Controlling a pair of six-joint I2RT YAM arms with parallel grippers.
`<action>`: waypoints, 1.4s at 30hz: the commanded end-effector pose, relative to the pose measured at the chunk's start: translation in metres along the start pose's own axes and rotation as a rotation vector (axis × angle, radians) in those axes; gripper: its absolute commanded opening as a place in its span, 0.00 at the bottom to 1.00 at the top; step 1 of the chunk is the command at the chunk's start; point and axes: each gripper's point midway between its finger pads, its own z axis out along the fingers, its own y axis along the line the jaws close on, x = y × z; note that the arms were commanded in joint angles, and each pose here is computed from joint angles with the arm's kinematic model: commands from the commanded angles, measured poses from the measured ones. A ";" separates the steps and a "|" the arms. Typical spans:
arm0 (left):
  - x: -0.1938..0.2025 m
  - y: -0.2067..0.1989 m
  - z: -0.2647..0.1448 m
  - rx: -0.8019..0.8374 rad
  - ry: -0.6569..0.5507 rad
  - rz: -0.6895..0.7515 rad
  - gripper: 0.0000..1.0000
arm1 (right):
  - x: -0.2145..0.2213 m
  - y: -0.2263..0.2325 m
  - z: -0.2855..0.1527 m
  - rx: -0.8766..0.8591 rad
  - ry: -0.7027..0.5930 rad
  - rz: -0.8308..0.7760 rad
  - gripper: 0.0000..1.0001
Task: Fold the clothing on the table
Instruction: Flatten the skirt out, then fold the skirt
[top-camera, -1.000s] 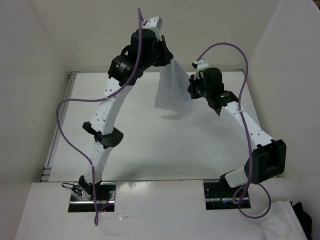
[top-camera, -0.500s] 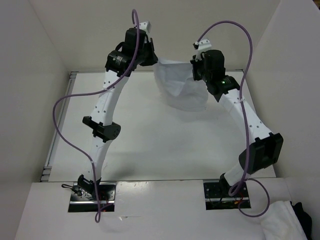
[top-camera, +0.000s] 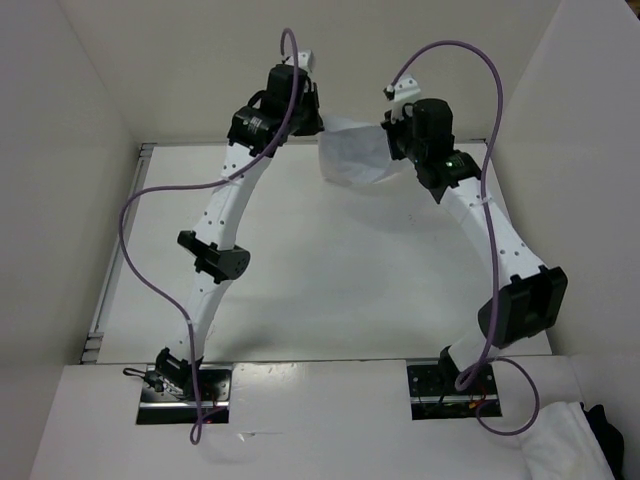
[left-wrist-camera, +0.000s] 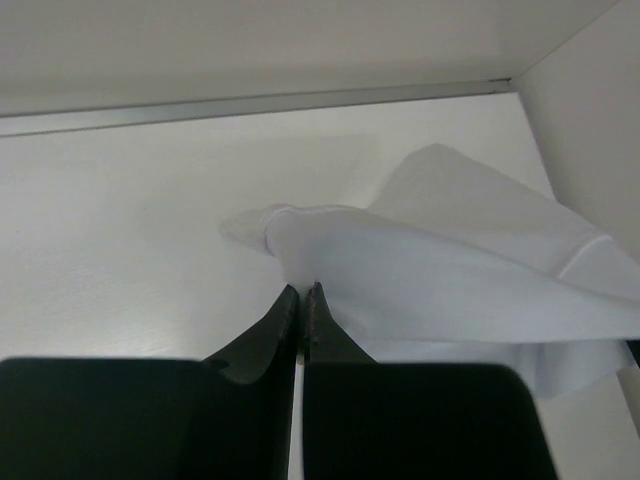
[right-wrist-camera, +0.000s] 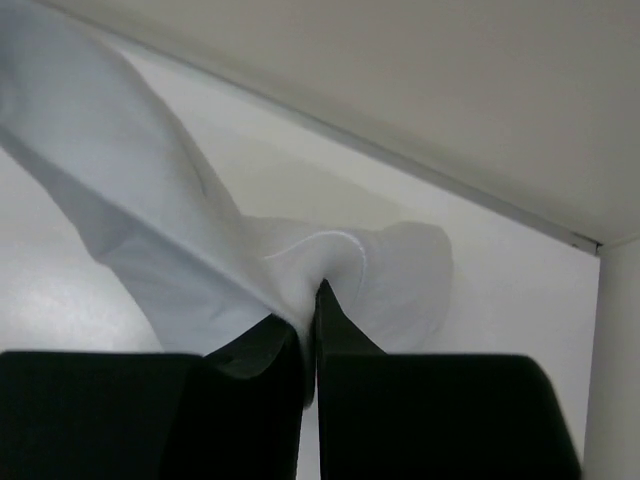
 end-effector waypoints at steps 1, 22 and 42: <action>0.001 -0.002 -0.029 -0.097 -0.009 0.021 0.00 | 0.006 0.019 -0.031 -0.094 -0.033 -0.065 0.09; 0.174 0.043 -0.135 -0.198 0.349 0.114 1.00 | 0.147 0.056 -0.147 -0.344 0.276 0.156 0.99; 0.275 0.081 -0.089 0.225 0.615 -0.041 1.00 | 0.219 0.046 -0.115 -0.275 0.530 0.556 0.99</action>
